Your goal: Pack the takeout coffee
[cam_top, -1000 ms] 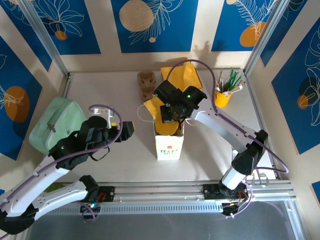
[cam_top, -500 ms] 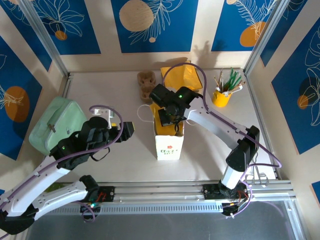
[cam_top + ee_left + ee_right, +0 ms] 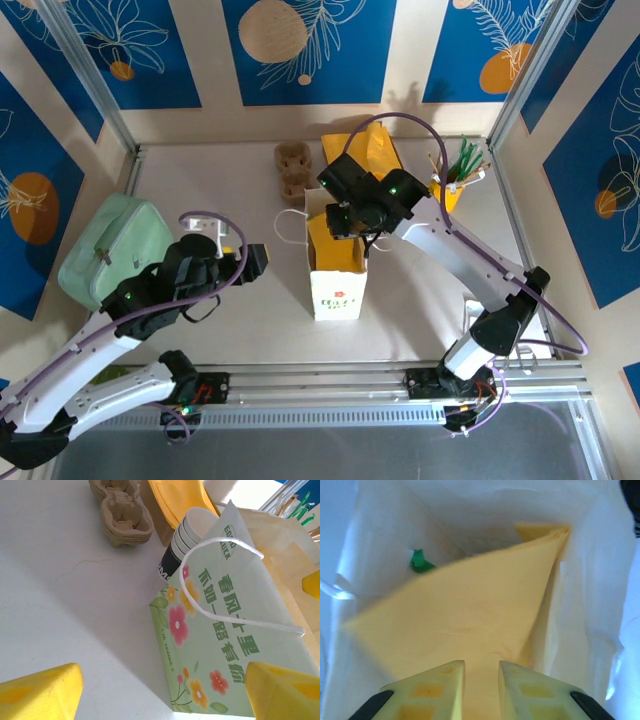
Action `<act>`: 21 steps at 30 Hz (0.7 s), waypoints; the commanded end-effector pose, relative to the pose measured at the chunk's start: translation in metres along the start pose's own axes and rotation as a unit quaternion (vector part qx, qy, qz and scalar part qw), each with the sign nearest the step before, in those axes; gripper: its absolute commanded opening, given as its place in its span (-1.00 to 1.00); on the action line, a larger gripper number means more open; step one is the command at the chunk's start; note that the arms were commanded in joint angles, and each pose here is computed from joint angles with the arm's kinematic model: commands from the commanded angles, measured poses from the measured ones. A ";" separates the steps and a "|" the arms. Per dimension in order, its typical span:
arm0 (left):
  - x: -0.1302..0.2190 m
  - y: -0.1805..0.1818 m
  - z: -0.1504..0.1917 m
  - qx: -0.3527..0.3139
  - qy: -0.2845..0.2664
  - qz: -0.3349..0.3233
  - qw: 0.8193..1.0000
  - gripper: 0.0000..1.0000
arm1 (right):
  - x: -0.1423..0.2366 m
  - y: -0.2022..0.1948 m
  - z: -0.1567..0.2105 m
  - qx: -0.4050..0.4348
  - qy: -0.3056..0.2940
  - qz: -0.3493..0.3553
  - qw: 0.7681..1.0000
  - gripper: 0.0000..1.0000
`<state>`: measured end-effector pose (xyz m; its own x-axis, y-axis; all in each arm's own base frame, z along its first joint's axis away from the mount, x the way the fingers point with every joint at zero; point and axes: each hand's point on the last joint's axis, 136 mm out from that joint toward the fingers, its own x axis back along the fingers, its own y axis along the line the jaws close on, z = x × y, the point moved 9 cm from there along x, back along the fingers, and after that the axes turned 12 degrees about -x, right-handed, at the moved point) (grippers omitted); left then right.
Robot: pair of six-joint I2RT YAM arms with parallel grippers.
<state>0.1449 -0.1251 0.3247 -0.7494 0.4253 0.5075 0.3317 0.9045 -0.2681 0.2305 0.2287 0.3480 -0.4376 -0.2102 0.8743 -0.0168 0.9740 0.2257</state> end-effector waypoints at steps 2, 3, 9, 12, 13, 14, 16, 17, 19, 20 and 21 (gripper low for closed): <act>0.004 0.004 -0.004 0.013 -0.020 -0.005 1.000 0.68 | 0.006 0.010 -0.005 -0.011 0.008 -0.080 0.997 -0.51; 0.004 0.004 -0.004 0.013 -0.020 -0.005 1.000 0.68 | 0.005 0.011 -0.005 -0.013 0.007 -0.083 0.996 -0.50; 0.005 0.004 -0.003 0.014 -0.020 -0.005 1.000 0.68 | -0.001 0.011 -0.009 -0.018 0.013 -0.094 0.995 -0.51; 0.005 0.004 -0.003 0.015 -0.020 -0.005 1.000 0.68 | 0.002 0.011 -0.010 -0.015 0.009 -0.100 0.995 -0.51; 0.005 0.004 -0.003 0.015 -0.021 -0.005 1.000 0.68 | 0.004 0.010 -0.011 -0.015 0.007 -0.103 0.995 -0.50; 0.005 0.004 -0.003 0.015 -0.020 -0.004 1.000 0.68 | 0.007 0.011 -0.011 -0.013 0.005 -0.107 0.994 -0.47; 0.005 0.004 -0.004 0.014 -0.021 -0.004 1.000 0.68 | 0.012 0.012 -0.012 -0.005 0.000 -0.120 0.993 -0.33; 0.005 0.004 -0.004 0.013 -0.021 -0.004 1.000 0.68 | 0.017 0.011 -0.012 -0.004 -0.006 -0.125 0.992 -0.20; 0.005 0.004 -0.004 0.013 -0.021 -0.004 1.000 0.68 | 0.027 0.010 -0.013 -0.002 -0.023 -0.136 0.990 -0.04; 0.005 0.004 -0.004 0.012 -0.021 -0.004 1.000 0.68 | 0.031 0.008 -0.014 -0.002 -0.033 -0.142 0.989 0.03; 0.005 0.004 -0.004 0.012 -0.021 -0.004 1.000 0.68 | 0.035 0.007 -0.014 -0.001 -0.042 -0.148 0.988 0.08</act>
<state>0.1426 -0.1227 0.3272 -0.7547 0.4310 0.4946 0.3346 0.9014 -0.2749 0.2385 0.2377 0.3618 -0.4369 -0.4109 0.8002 -0.0981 0.9060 0.4117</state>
